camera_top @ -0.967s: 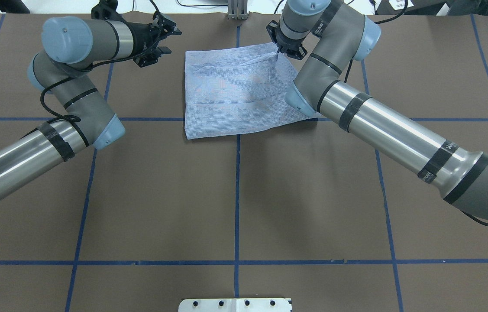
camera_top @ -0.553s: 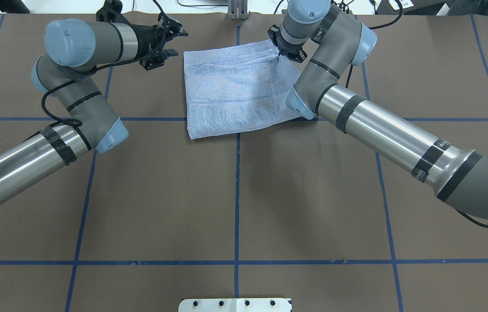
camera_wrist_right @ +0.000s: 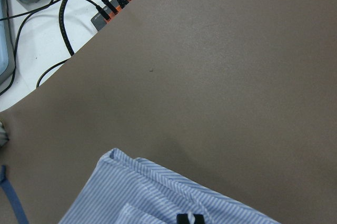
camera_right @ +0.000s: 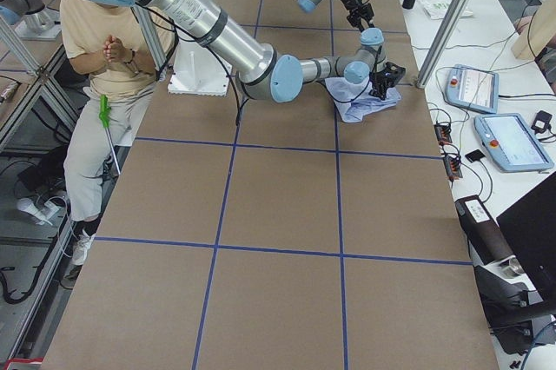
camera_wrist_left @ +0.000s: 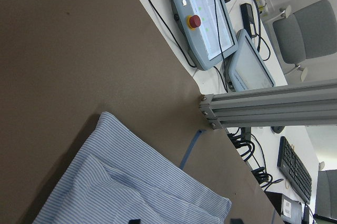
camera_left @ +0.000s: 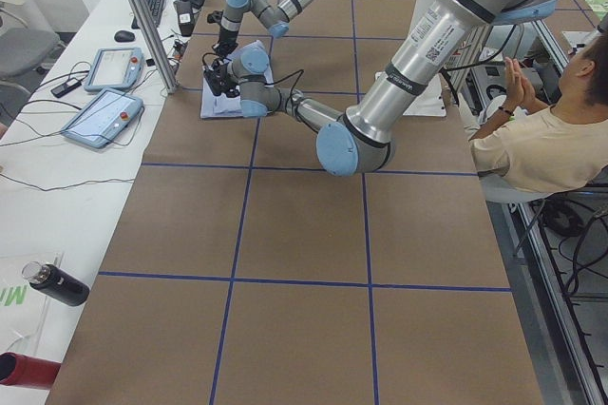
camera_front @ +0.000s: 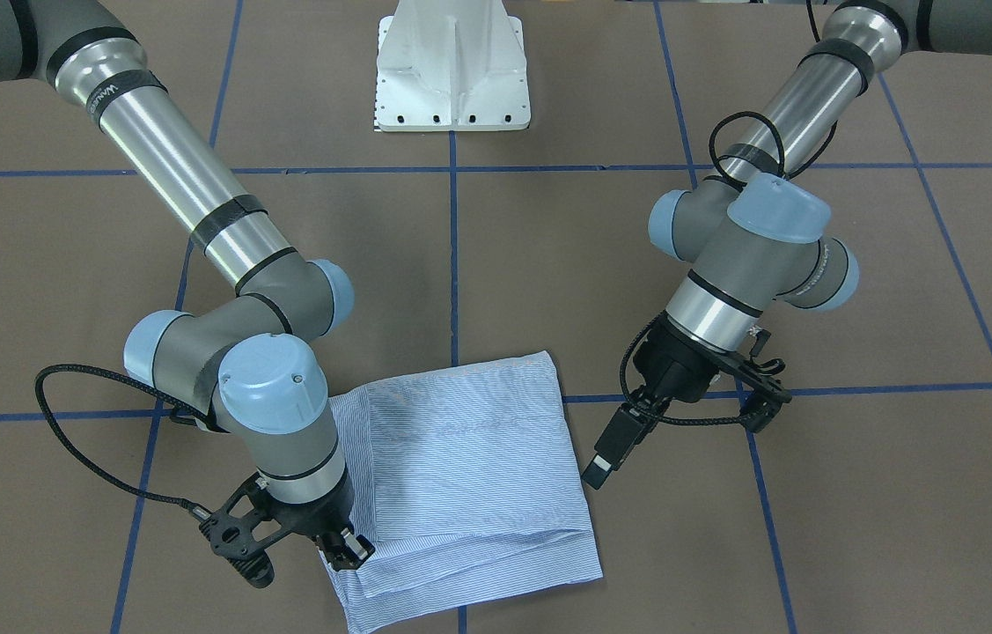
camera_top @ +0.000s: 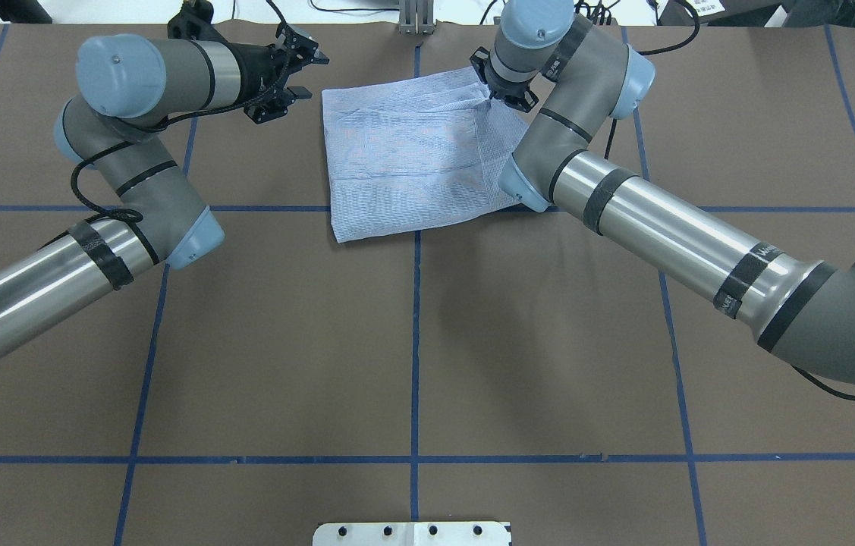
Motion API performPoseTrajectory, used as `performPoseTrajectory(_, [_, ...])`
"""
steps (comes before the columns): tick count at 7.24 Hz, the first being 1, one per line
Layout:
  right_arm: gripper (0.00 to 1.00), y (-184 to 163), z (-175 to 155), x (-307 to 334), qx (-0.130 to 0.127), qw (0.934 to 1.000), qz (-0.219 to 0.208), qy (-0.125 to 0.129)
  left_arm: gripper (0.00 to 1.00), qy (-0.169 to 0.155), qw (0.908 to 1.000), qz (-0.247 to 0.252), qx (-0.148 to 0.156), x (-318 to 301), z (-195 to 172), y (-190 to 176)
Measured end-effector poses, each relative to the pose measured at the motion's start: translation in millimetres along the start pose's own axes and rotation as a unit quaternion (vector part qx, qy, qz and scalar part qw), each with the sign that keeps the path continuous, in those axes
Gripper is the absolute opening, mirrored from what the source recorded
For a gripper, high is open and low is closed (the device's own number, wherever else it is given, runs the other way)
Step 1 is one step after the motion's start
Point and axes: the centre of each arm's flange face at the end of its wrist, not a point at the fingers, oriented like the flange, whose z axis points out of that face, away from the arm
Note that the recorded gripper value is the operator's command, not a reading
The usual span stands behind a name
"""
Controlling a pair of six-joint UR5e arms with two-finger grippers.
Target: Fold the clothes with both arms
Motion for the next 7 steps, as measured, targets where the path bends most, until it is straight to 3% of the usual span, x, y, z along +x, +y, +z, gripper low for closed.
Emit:
performPoseTrajectory(3, [1.00,-28.5,-16.8,-1.8,-0.016,0.9997,-0.016,-0.008,0.67,-0.001,1.0000,0.004,0.000,-2.5,-0.4,-1.4])
performPoseTrajectory(7, [1.00,-34.6,-96.2,51.5,-0.076,0.9968,-0.014,-0.022,0.64,-0.007,1.0000,0.006,-0.003,-12.6,-2.9,-3.8])
